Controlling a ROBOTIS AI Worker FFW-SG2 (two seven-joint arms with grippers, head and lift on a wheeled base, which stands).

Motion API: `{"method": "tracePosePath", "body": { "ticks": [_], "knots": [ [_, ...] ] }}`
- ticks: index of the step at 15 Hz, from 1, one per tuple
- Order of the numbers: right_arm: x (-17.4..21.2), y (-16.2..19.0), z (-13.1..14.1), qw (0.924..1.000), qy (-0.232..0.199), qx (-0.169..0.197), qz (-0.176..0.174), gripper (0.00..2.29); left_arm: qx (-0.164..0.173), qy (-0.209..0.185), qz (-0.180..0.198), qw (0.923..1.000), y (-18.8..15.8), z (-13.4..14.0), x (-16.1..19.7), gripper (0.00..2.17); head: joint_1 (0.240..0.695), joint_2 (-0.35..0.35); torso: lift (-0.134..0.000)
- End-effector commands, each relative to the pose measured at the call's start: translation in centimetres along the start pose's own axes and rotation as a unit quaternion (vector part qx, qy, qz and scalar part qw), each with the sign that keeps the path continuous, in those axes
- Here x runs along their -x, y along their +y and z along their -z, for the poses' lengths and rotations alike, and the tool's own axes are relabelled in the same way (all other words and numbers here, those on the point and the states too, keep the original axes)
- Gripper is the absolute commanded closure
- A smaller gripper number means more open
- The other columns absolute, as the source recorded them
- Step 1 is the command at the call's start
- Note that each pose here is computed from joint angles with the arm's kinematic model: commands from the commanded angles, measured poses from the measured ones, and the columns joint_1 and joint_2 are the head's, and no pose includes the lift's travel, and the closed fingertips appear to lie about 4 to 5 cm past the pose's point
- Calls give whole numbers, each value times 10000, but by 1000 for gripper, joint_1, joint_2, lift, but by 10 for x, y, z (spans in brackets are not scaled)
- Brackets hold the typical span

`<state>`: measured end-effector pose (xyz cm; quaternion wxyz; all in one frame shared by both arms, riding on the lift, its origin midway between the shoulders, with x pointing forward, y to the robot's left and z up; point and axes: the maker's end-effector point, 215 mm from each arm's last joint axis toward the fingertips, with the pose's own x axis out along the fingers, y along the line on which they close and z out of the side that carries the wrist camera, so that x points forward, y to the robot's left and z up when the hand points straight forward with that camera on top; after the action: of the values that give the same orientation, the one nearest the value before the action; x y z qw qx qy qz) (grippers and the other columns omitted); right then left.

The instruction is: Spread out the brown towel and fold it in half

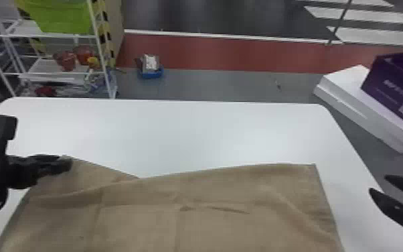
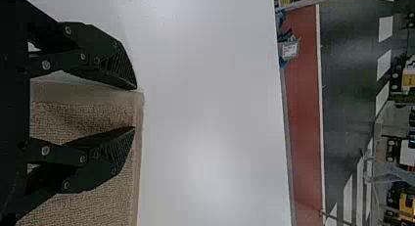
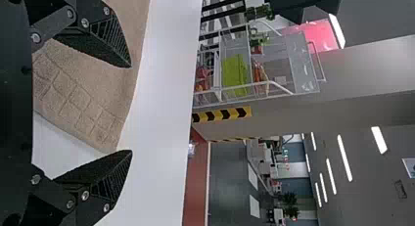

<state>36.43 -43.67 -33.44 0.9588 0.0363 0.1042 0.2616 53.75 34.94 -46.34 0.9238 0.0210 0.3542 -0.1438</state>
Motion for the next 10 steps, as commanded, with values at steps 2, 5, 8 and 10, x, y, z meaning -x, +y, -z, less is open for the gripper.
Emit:
{"method": "tracePosePath", "body": {
  "ticks": [2,5,8,10],
  "knots": [
    [4,-1,2,10000,16,-19,23,306,22,-13,11,10000,-1,-2,0,701,695,-109,-123],
    [8,-3,6,10000,38,-32,53,306,13,-43,-18,10000,-1,-7,-1,728,695,-113,-123],
    [10,-2,7,10000,50,22,49,306,49,-12,-90,9999,0,-4,-1,1126,695,-117,-123],
    [10,-3,6,10000,52,36,54,306,56,-54,-143,9999,4,-6,3,1558,695,-118,-123]
  ]
}}
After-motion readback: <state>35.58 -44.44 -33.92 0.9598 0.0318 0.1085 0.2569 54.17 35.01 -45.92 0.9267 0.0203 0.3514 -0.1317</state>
